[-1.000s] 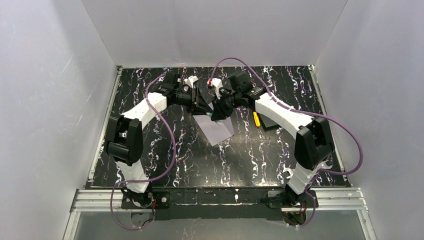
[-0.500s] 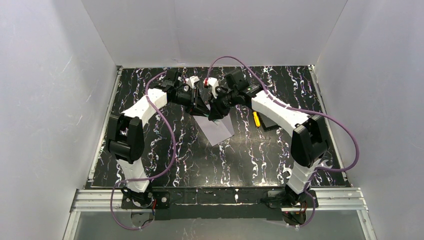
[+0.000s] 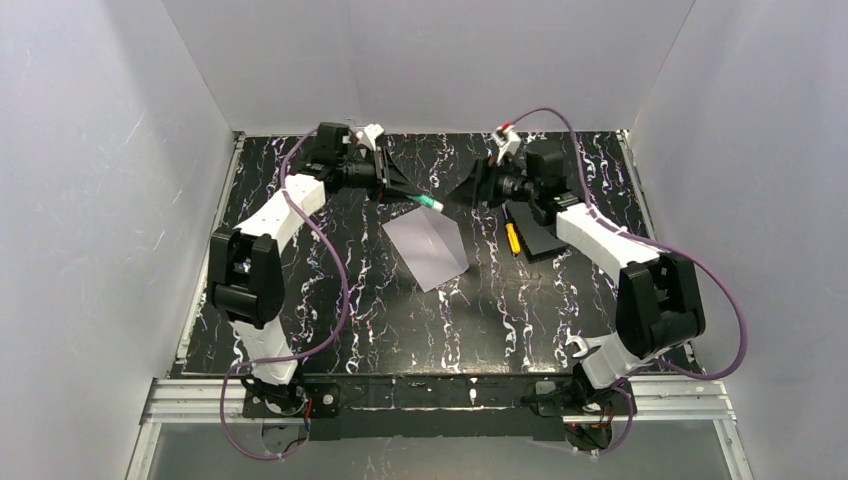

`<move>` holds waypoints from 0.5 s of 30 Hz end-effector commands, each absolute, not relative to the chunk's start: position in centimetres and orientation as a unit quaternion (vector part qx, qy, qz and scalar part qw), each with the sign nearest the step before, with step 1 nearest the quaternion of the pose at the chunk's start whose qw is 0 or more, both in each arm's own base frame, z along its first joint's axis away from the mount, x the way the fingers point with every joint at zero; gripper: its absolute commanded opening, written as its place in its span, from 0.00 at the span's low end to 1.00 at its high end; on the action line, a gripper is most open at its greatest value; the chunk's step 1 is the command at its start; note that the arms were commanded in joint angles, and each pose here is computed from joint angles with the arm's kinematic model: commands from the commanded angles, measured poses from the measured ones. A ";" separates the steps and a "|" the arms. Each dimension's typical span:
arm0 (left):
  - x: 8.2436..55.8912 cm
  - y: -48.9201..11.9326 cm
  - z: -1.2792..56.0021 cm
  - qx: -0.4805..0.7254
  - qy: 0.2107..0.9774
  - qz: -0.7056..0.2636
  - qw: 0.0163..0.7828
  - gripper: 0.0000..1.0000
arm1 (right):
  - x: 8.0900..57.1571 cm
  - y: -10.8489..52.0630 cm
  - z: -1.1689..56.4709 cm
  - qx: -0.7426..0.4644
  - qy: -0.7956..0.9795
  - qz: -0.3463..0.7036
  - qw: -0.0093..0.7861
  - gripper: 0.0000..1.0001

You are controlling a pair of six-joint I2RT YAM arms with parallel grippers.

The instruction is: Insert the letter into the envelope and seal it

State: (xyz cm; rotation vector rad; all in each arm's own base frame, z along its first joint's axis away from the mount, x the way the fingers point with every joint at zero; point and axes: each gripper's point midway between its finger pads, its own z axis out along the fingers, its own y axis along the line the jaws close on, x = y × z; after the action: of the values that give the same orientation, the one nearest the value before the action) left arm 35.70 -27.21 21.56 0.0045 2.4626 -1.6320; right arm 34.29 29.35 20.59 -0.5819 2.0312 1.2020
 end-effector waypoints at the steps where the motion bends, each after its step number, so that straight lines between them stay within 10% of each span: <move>1: 37.4 -27.1 30.1 -0.001 0.768 -0.613 0.186 0.00 | 36.4 29.9 32.7 -0.079 0.667 0.604 0.428 0.88; 15: 38.8 -27.0 37.8 -0.024 0.721 -0.645 0.252 0.00 | 37.3 30.8 37.1 0.075 0.585 0.746 0.309 0.83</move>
State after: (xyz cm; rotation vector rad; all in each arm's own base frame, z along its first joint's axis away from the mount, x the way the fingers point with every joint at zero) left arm 39.60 -27.19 32.45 -0.1215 2.0931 -1.7299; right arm 37.95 31.15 32.05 0.2098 1.7072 1.8497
